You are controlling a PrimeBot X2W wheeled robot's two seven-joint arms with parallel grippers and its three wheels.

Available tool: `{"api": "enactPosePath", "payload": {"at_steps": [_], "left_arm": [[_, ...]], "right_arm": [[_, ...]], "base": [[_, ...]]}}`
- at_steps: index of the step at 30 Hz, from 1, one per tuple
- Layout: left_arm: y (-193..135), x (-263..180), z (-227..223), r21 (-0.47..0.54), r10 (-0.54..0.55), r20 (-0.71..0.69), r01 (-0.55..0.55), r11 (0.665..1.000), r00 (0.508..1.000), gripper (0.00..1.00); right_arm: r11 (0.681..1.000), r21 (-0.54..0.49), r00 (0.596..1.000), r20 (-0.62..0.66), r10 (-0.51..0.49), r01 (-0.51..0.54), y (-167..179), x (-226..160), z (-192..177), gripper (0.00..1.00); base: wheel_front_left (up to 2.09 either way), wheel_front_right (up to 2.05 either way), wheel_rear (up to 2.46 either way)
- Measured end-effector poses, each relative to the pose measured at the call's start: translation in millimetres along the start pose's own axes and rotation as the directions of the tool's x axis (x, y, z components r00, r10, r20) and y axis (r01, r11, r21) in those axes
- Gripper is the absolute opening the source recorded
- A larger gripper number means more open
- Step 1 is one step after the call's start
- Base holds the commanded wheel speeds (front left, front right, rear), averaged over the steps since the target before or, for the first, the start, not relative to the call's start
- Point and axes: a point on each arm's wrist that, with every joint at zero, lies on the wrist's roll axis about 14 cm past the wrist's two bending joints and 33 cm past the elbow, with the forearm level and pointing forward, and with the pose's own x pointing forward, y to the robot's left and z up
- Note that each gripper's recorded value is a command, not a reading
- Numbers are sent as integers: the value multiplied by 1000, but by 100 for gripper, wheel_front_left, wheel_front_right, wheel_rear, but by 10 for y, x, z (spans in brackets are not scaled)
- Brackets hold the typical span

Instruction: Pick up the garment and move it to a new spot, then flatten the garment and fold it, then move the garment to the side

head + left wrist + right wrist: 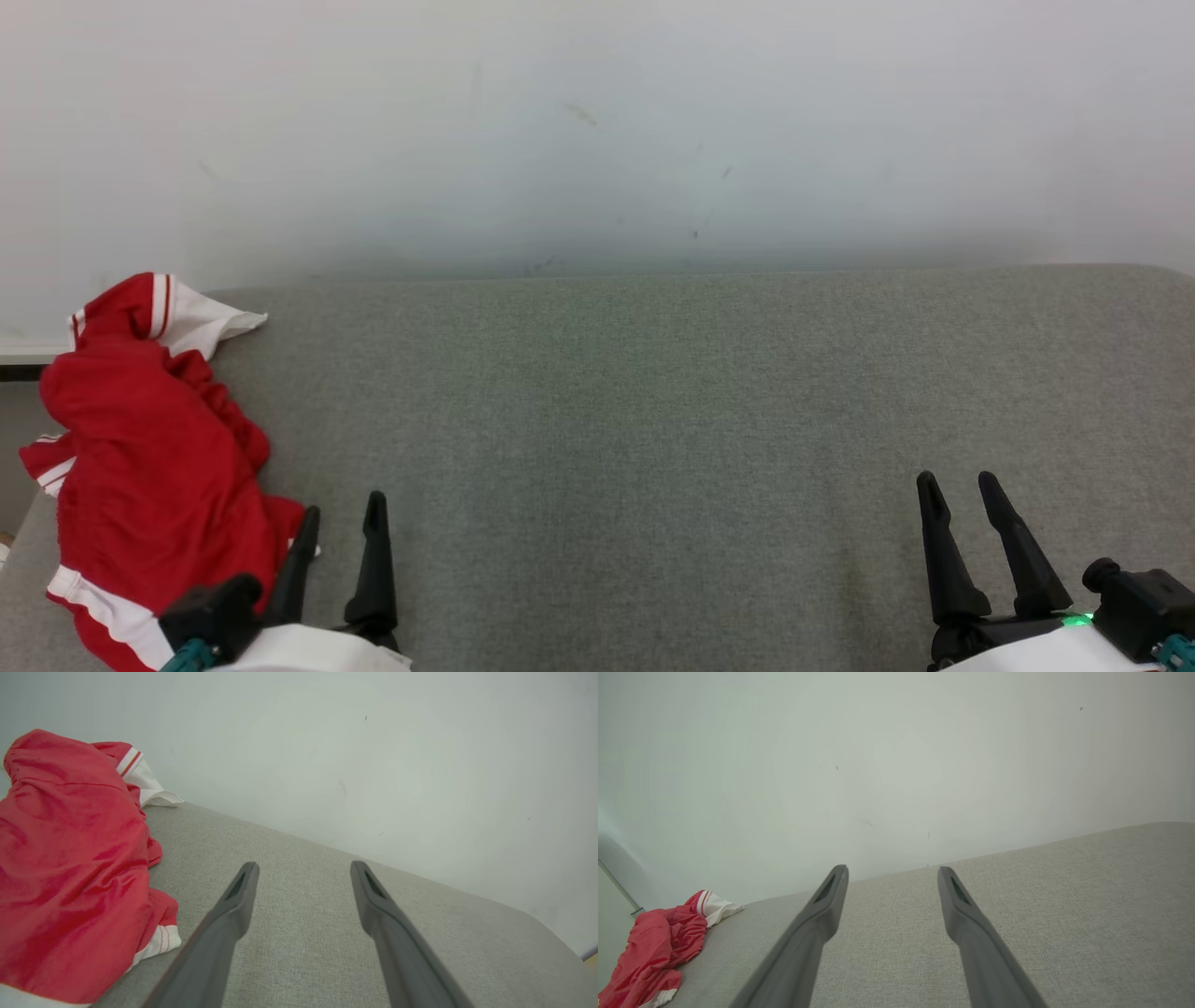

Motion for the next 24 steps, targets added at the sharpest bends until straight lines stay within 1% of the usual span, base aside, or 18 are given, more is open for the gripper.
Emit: {"api": "enactPosePath", "payload": {"at_steps": [14, 24], "left_arm": [[-69, -8, 30, 112, -32, 24, 29, 993, 999, 100], [-108, -13, 57, 168, -53, 43, 45, 985, 998, 100]], "right_arm": [[997, -77, 999, 34, 20, -17, 49, -12, 66, 100], [991, -132, 998, 49, 39, -33, 96, -11, 87, 100]], "base": [[0, 0, 0], [0, 0, 0]]}}
